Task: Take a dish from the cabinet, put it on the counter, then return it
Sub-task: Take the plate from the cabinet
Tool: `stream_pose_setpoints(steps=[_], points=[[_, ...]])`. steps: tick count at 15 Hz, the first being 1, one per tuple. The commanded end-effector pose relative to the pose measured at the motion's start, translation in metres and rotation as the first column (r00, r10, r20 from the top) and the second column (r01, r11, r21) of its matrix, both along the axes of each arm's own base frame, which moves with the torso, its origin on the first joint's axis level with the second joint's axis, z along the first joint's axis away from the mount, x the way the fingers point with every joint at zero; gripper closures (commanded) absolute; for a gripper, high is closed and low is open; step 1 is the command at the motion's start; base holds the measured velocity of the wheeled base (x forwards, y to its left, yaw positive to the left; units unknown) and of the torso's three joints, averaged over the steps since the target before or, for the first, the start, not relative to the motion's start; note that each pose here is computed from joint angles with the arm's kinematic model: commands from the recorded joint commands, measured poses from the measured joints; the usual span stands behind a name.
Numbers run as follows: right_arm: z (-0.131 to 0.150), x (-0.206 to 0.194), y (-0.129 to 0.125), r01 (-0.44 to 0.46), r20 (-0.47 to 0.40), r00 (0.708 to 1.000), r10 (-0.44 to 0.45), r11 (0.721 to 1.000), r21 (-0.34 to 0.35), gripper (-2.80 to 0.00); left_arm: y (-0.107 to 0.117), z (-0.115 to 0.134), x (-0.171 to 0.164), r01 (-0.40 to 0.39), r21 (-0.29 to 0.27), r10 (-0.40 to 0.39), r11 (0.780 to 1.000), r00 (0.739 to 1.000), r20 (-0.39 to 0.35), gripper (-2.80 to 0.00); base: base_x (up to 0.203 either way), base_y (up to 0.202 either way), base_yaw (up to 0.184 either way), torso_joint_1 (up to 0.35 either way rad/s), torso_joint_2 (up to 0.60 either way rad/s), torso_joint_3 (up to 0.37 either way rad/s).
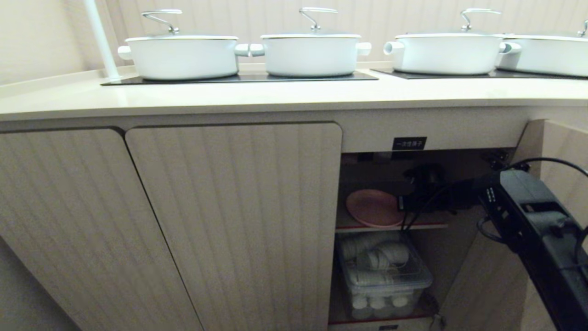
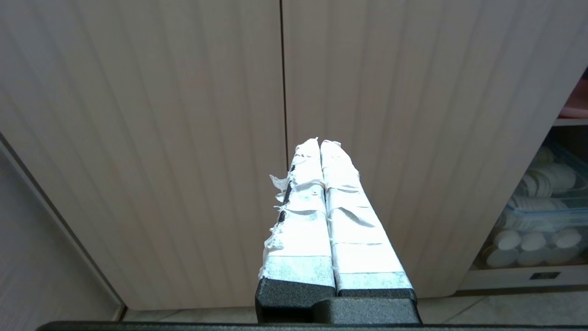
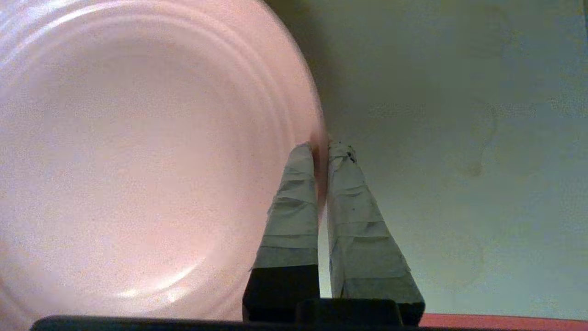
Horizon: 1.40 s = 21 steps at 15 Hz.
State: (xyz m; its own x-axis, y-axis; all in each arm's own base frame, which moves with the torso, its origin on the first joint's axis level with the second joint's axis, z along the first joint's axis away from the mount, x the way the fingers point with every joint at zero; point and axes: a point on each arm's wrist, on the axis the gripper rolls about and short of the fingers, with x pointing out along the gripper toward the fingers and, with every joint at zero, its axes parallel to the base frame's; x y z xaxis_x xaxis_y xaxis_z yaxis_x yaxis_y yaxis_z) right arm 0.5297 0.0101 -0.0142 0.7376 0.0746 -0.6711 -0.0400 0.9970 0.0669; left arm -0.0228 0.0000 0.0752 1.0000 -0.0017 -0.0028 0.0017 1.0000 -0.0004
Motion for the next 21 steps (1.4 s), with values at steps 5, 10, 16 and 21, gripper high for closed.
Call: stream_pose_setpoints(steps=[5,10,16,21], points=[[0.002,0.0,0.0,-0.001,0.003,1.0,0.001,1.0,0.0,0.0,0.0,0.0,0.0,0.0,-0.001,0.0,1.0,1.0,0.001,0.0,0.0,0.0,0.0,0.0,0.0,0.0],[0.015,-0.002,0.001,-0.005,0.016,1.0,0.005,1.0,-0.001,0.0,0.0,0.0,0.0,0.0,0.0,0.0,1.0,1.0,0.001,0.0,0.0,0.0,0.0,0.0,0.0,0.0],[0.025,-0.015,0.001,-0.004,-0.011,1.0,0.004,1.0,0.001,0.0,0.0,0.0,0.0,0.001,-0.001,-0.001,1.0,1.0,0.001,0.0,0.0,0.0,0.0,0.0,0.0,0.0],[0.026,-0.032,0.004,0.065,-0.051,0.997,-0.061,0.995,0.07,0.0,0.0,0.0,0.0,0.001,0.0,-0.001,1.0,1.0,0.001,0.0,0.0,0.0,0.0,0.0,0.0,0.0]])
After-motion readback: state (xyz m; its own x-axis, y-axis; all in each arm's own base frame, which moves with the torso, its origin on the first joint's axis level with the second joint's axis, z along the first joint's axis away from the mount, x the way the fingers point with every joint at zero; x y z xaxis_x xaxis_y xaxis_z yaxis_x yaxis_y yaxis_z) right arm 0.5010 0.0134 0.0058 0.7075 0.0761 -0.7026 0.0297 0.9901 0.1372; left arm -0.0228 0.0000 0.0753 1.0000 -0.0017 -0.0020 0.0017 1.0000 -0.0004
